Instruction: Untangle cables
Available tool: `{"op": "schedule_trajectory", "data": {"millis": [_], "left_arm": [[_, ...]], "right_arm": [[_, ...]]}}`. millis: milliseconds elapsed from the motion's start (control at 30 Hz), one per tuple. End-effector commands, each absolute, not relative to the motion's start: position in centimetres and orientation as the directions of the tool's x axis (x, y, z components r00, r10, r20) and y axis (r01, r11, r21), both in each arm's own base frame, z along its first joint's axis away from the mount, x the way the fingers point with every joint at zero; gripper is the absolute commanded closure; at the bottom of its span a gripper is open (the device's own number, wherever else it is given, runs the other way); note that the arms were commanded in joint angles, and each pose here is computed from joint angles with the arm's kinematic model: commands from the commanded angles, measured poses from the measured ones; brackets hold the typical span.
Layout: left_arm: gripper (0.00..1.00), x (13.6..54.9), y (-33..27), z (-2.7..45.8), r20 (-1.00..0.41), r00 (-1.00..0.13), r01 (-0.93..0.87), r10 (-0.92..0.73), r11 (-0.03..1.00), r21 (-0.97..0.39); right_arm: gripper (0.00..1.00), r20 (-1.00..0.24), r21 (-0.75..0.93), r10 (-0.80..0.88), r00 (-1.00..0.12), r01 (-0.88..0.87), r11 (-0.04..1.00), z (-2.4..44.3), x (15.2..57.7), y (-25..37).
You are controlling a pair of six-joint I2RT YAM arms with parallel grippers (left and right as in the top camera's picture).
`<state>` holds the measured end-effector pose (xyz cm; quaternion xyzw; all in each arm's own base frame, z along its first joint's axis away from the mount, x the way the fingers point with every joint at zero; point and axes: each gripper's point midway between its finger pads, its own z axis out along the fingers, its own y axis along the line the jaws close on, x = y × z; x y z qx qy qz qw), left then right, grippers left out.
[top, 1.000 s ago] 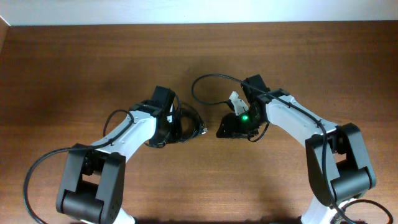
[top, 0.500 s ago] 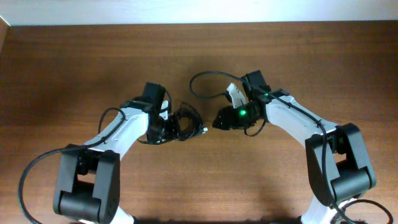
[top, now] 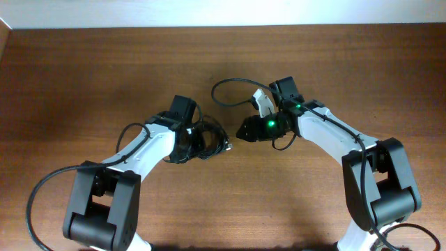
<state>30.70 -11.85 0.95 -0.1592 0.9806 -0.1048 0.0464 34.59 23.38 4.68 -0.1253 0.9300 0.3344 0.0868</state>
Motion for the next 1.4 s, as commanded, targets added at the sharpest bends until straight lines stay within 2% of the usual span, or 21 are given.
{"op": "schedule_trajectory", "data": {"millis": [0,33,67,167,200,233,333,400,433,533,600,767,800,833,867,900,1000,1100,1167,1267,1367], "left_arm": [[0.76,30.3,-9.9,-0.2,-0.093,-0.939,-0.320,-0.332,0.940,-0.122],[0.76,30.6,-10.1,-0.1,-0.101,-0.938,-0.318,-0.332,0.938,-0.137],[0.76,30.9,-10.5,0.0,-0.102,-0.933,-0.328,-0.346,0.931,-0.159],[0.78,31.4,-11.8,0.2,-0.081,-0.921,-0.354,-0.381,0.905,-0.235],[0.80,31.1,-13.2,0.6,-0.032,-0.927,-0.346,-0.373,0.886,-0.309],[0.82,31.0,-13.5,0.7,-0.008,-0.927,-0.350,-0.374,0.876,-0.333],[0.86,30.7,-12.2,0.7,0.040,-0.909,-0.404,-0.416,0.849,-0.341],[0.72,30.5,-11.4,0.9,0.078,-0.904,-0.417,-0.420,0.832,-0.365],[0.68,30.6,-11.4,1.1,0.080,-0.916,-0.392,-0.393,0.831,-0.394],[0.68,31.6,-11.2,1.3,0.050,-0.918,-0.376,-0.394,0.824,-0.424],[0.68,33.0,-11.4,1.7,-0.002,-0.918,-0.353,-0.397,0.818,-0.454],[0.66,33.8,-11.5,1.9,-0.025,-0.913,-0.350,-0.408,0.811,-0.470],[0.65,33.7,-11.3,1.8,-0.025,-0.912,-0.354,-0.411,0.814,-0.461],[0.65,33.7,-11.3,1.8,-0.026,-0.912,-0.353,-0.409,0.816,-0.458],[0.64,33.6,-11.3,1.7,-0.023,-0.912,-0.354,-0.409,0.816,-0.456],[0.64,33.5,-11.3,1.7,-0.021,-0.913,-0.355,-0.408,0.817,-0.455],[0.65,33.5,-10.8,1.5,-0.031,-0.910,-0.361,-0.414,0.825,-0.434],[0.64,33.6,-10.1,1.3,-0.052,-0.905,-0.370,-0.423,0.839,-0.398],[0.64,33.7,-9.8,1.2,-0.068,-0.904,-0.367,-0.421,0.849,-0.379],[0.58,33.5,-9.8,1.1,-0.098,-0.937,-0.277,-0.334,0.886,-0.371],[0.49,33.0,-11.7,1.8,-0.145,-0.983,-0.033,-0.109,0.895,-0.445]], "right_arm": [[0.39,-0.261,0.610,-0.189,-0.947,-0.313,0.728,5.6,34.2,23.8],[0.33,-0.263,0.629,-0.195,-0.945,-0.321,0.708,5.9,34.0,24.1],[0.32,-0.267,0.631,-0.196,-0.943,-0.325,0.704,5.9,34.0,24.2],[0.32,-0.278,0.628,-0.215,-0.936,-0.347,0.697,6.0,33.8,24.8],[0.32,-0.278,0.626,-0.222,-0.935,-0.351,0.696,6.0,33.6,25.0],[0.28,-0.278,0.626,-0.222,-0.934,-0.352,0.696,6.0,33.6,25.1],[0.26,-0.298,0.628,-0.221,-0.928,-0.366,0.687,6.2,33.9,25.3],[0.26,-0.333,0.624,-0.227,-0.915,-0.395,0.674,6.5,34.3,25.9],[0.26,-0.350,0.622,-0.231,-0.908,-0.410,0.667,6.7,34.4,26.3],[0.28,-0.437,0.573,-0.243,-0.866,-0.477,0.667,7.1,35.4,27.8],[0.28,-0.469,0.512,-0.238,-0.850,-0.482,0.711,6.6,36.3,27.8],[0.27,-0.448,0.496,-0.267,-0.853,-0.485,0.720,3.6,36.0,29.3],[0.34,-0.428,0.497,-0.276,-0.861,-0.479,0.724,2.5,35.7,29.4],[0.48,-0.418,0.487,-0.277,-0.865,-0.471,0.736,1.7,35.8,29.2],[0.76,-0.419,0.468,-0.273,-0.866,-0.464,0.752,1.5,36.0,28.8],[0.94,-0.405,0.482,-0.249,-0.880,-0.437,0.759,1.7,36.1,28.7],[0.95,-0.280,0.546,-0.237,-0.930,-0.358,0.758,1.2,33.9,28.2],[0.95,-0.124,0.530,-0.257,-0.958,-0.283,0.800,0.0,30.7,26.6],[0.94,-0.083,0.517,-0.294,-0.952,-0.294,0.804,-0.4,29.5,25.9],[0.96,-0.132,0.610,-0.384,-0.914,-0.380,0.695,1.3,28.9,27.6],[0.96,-0.265,0.653,-0.471,-0.842,-0.516,0.555,3.7,29.4,29.5]]}}
